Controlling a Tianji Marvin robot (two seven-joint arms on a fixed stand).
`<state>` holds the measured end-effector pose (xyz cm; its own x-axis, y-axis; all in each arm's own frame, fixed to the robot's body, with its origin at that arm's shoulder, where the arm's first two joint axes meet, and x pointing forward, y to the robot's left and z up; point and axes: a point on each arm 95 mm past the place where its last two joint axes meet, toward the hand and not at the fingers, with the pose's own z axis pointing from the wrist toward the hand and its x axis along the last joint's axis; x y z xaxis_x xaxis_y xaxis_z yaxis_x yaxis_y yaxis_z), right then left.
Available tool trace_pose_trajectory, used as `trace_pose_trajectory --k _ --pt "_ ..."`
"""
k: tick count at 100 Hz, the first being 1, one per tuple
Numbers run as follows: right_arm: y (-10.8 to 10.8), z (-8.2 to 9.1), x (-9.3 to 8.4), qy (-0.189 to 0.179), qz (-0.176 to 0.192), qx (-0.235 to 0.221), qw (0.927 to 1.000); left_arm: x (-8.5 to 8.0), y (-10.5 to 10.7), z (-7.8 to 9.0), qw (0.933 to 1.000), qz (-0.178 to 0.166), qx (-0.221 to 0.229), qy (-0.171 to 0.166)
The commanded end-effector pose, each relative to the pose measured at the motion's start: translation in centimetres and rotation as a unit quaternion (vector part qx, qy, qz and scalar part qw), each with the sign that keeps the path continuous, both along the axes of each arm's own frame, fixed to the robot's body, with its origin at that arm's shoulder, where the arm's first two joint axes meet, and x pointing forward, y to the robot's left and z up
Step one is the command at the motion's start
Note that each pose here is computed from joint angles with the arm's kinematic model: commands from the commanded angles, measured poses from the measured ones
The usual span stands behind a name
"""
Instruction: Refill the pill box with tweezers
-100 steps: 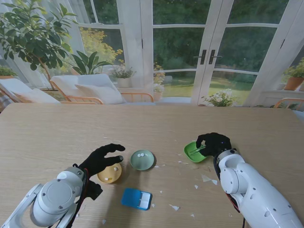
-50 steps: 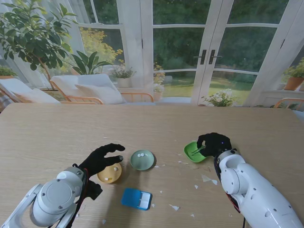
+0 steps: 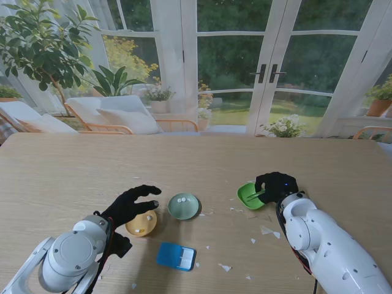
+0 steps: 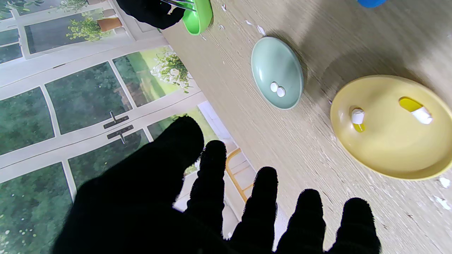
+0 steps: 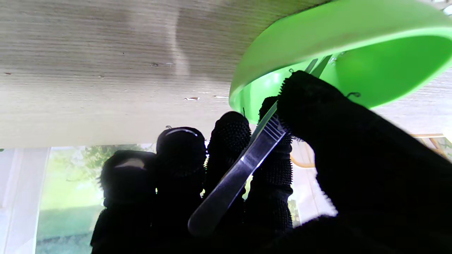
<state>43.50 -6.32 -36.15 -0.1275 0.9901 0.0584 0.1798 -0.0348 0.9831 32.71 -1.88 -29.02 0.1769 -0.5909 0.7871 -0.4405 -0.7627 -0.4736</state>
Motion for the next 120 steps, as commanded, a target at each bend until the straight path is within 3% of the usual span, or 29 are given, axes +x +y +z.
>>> trace_pose_trajectory --k 1,120 --pt "0.47 -0.27 -0.17 0.008 0.007 -0.001 0.9999 -0.17 -0.25 0.08 1.0000 -0.005 -0.005 0.002" --pt "0.61 0.43 -0.52 -0.018 0.004 0.017 0.9997 -0.23 -0.21 0.16 1.0000 -0.005 -0.005 0.000"
